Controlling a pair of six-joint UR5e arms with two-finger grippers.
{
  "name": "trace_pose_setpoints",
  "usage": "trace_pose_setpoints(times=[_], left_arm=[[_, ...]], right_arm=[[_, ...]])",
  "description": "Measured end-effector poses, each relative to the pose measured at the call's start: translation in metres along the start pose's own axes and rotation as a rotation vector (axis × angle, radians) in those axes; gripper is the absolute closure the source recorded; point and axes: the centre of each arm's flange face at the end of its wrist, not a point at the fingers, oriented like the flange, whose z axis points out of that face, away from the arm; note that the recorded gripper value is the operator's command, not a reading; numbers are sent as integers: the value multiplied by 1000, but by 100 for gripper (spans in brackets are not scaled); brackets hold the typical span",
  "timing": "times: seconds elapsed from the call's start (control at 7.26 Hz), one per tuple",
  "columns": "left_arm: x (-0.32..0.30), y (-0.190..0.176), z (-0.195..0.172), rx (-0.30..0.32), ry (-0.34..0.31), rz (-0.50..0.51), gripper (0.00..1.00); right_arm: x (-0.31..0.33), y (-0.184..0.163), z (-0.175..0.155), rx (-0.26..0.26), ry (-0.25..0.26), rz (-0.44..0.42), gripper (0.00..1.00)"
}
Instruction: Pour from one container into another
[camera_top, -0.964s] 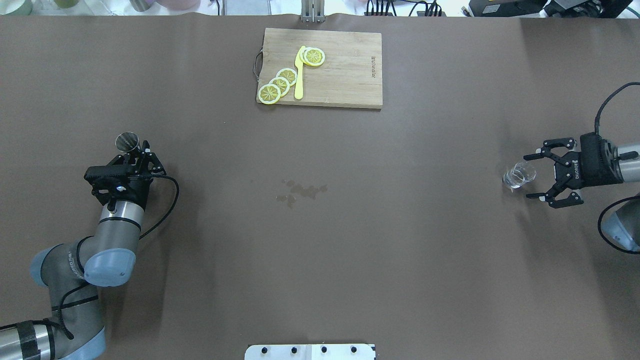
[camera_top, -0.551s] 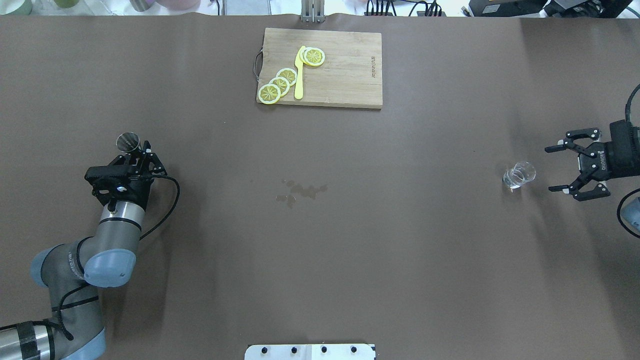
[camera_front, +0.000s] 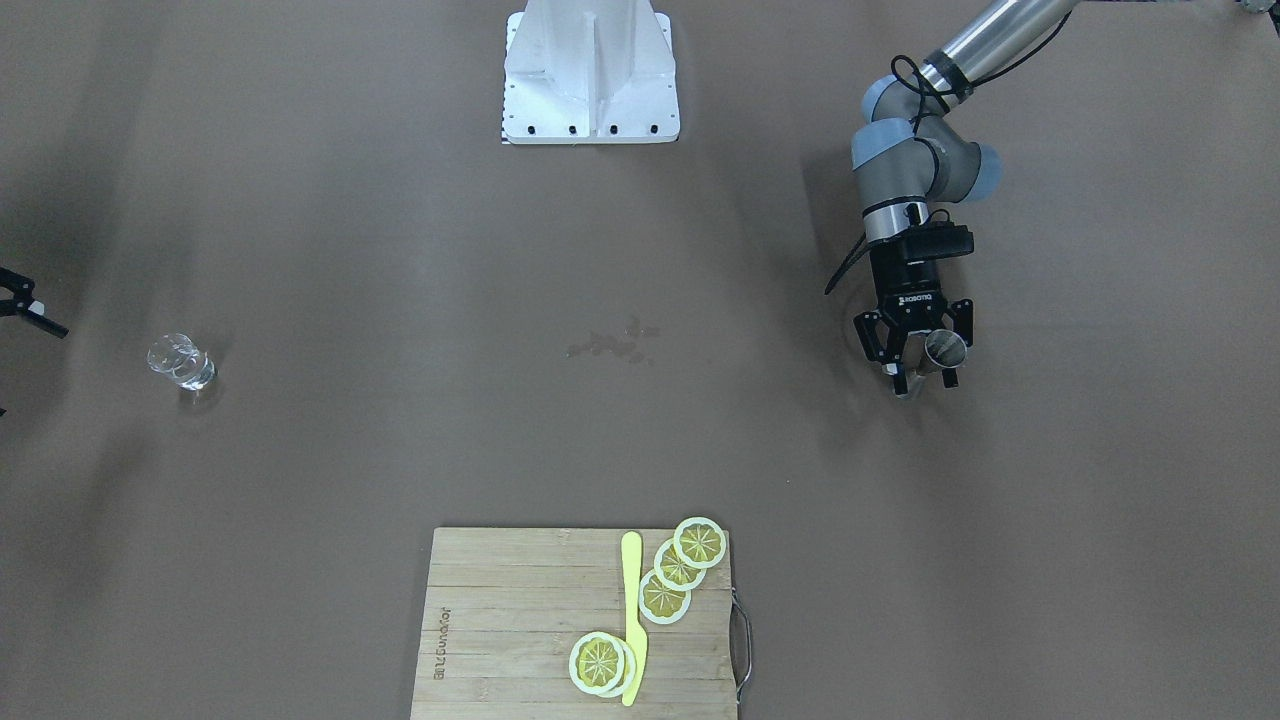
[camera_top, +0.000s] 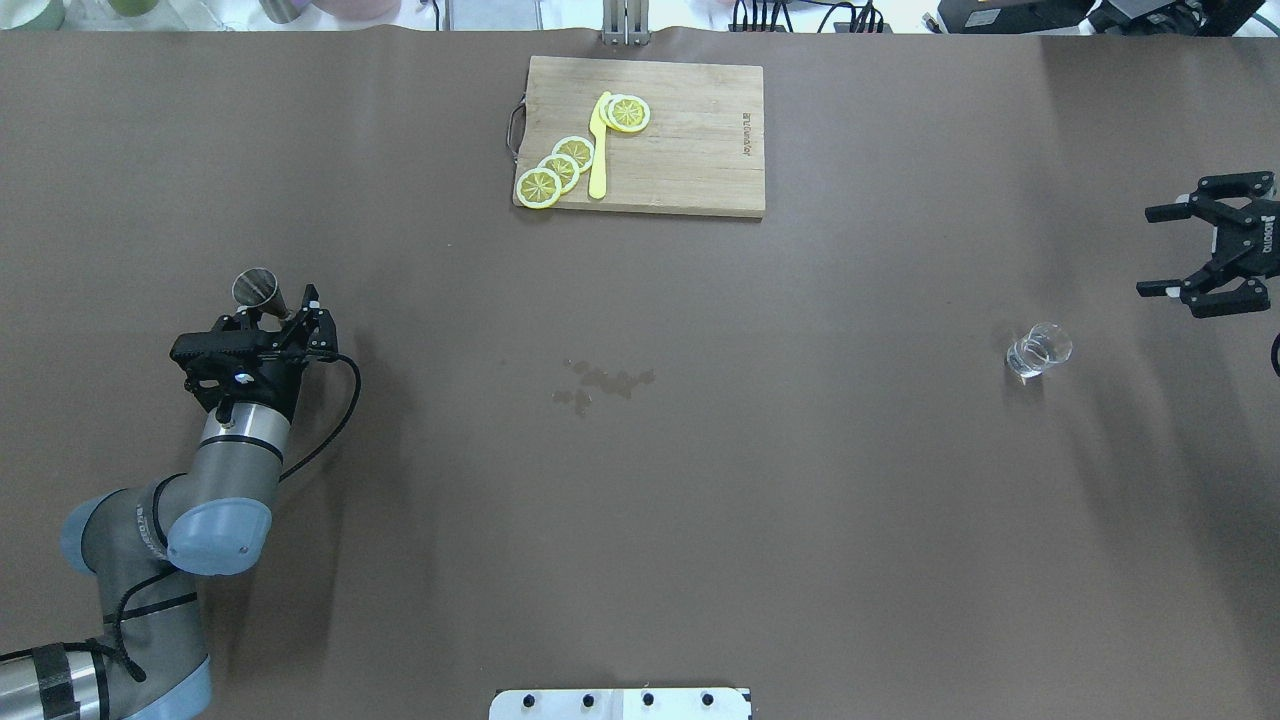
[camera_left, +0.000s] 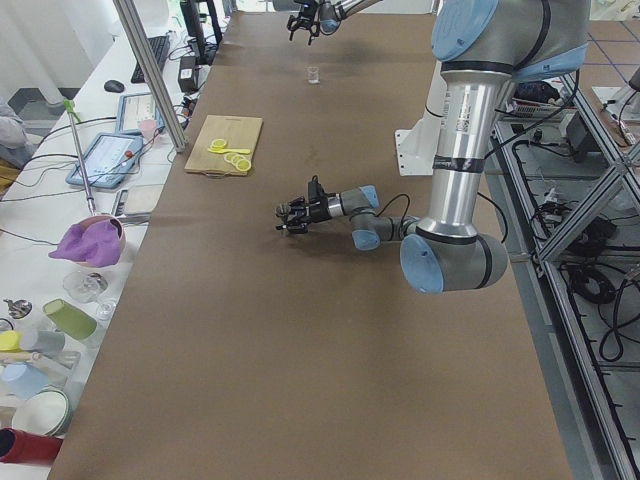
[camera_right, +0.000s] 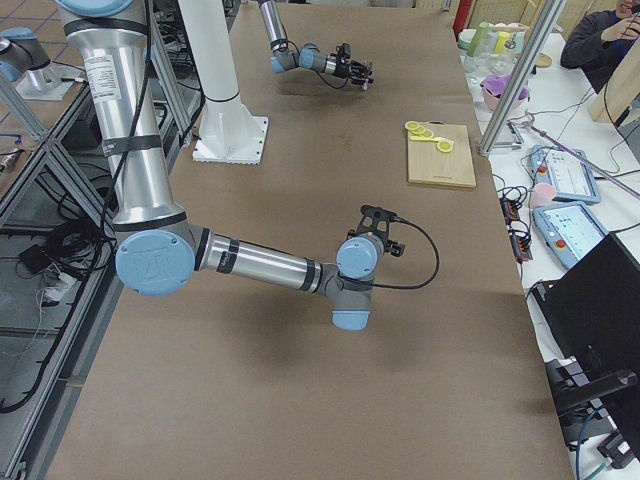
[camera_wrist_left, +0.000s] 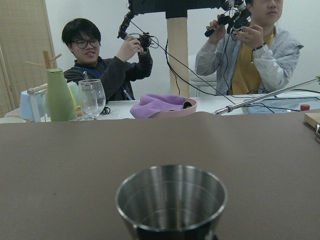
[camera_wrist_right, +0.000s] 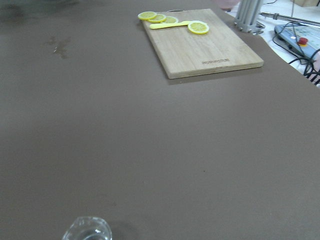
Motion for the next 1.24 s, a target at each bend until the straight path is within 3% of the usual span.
trace_pose_setpoints(times=[0.28,0.41,0.83,0.96,1.24], left_arm=[[-1,-8,-9,-2,13,-13,1],[-5,-10,-19,-10,25,-14,1],[-10,-14,-69,-56,74,11,1],[-15,-13,-88,-82,87,40,1],[-42,-14,-129,-146,105,138,1]], right_arm=[[37,-40,-18,20,73,209,0],[63,-65,-29,3,113,301,0],[137,-114,-40,-149,236,646,0],[152,-112,-40,-219,290,777,0],[168,-97,-45,-324,409,939,0]])
